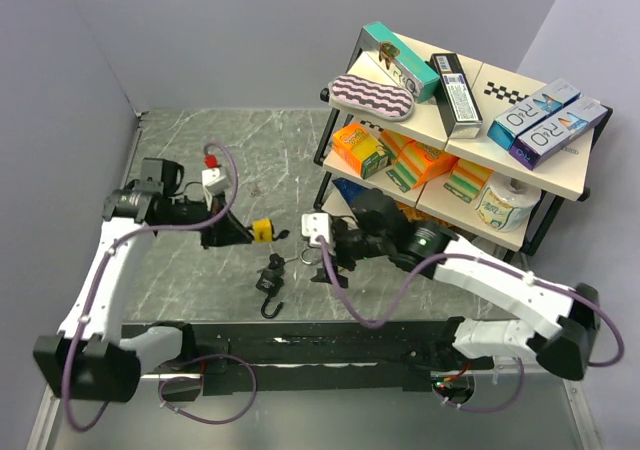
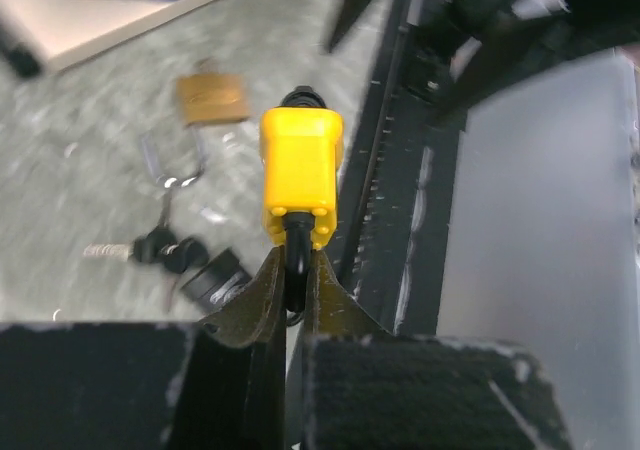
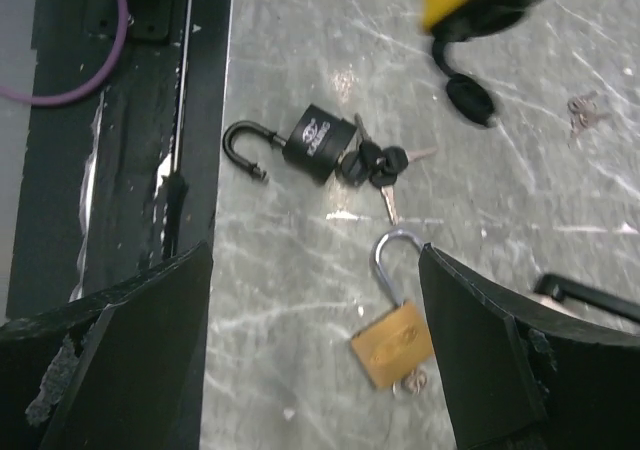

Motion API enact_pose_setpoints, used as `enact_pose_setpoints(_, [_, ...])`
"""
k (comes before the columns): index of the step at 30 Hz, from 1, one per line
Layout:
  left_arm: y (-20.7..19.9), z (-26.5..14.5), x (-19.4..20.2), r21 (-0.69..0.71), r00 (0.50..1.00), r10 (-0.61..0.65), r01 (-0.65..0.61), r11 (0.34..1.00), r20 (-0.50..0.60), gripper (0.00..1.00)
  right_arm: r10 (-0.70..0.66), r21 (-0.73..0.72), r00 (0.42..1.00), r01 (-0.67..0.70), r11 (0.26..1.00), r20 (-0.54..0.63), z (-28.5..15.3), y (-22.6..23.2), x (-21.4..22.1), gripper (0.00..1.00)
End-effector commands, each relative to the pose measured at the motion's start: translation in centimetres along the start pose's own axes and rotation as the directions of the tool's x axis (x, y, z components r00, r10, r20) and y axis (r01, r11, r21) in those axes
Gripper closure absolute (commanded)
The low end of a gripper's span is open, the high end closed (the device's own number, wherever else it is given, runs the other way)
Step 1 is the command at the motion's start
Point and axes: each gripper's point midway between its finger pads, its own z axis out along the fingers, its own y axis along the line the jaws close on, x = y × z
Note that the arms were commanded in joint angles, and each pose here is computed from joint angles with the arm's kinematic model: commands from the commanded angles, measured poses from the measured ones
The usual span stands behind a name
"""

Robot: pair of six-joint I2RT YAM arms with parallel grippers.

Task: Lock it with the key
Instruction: Adjust the lock.

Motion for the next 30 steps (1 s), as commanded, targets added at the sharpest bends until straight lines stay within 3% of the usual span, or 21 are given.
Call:
enact_pose_setpoints(1, [-3.7, 2.1, -3.2, 0.096, 0.986, 0.153, -0.159, 0.983, 0.063, 0.99, -0.032, 0.076, 0.999, 0.03, 0.997, 0.027, -3.6, 0.3, -0.3, 0.09])
enact_pose_setpoints(2, [-4.5, 2.6, -3.5, 0.112, 0.989, 0.133, -0.139, 0.984, 0.056, 0.99, -0.028, 0.075, 0.999, 0.025, 0.997, 0.03, -4.2, 0.7, -0.2, 0.1])
enact_pose_setpoints(7, [-10.1, 4.7, -3.9, 0.292, 0.963, 0.258, -0.271, 0.917, 0.082, 0.99, -0.033, 0.126, 0.995, 0.021, 0.992, 0.094, -8.0, 2.5, -0.1, 0.2])
enact_pose_setpoints(12, [-13.0, 6.1, -3.2, 0.417, 0.937, 0.341, -0.339, 0.843, 0.074, 0.99, -0.084, 0.114, 0.988, 0.069, 0.991, 0.13, -8.7, 3.5, -0.2, 0.42])
enact_pose_setpoints(17, [-13.9, 7.0, -3.2, 0.426, 0.918, 0.387, -0.383, 0.819, 0.081, 0.99, -0.115, 0.035, 0.98, 0.111, 0.993, 0.161, -8.6, 4.8, -0.9, 0.54])
enact_pose_setpoints(22, [-13.9, 7.4, -3.9, 0.417, 0.914, 0.39, -0.4, 0.816, 0.113, 0.99, -0.116, -0.04, 0.98, 0.124, 0.991, 0.162, -8.0, 5.9, -0.7, 0.6])
enact_pose_setpoints(30, [-13.7, 7.6, -3.1, 0.419, 0.915, 0.392, -0.395, 0.818, 0.097, 0.99, -0.13, -0.04, 0.972, 0.14, 0.989, 0.198, -7.9, 5.7, -1.9, 0.66])
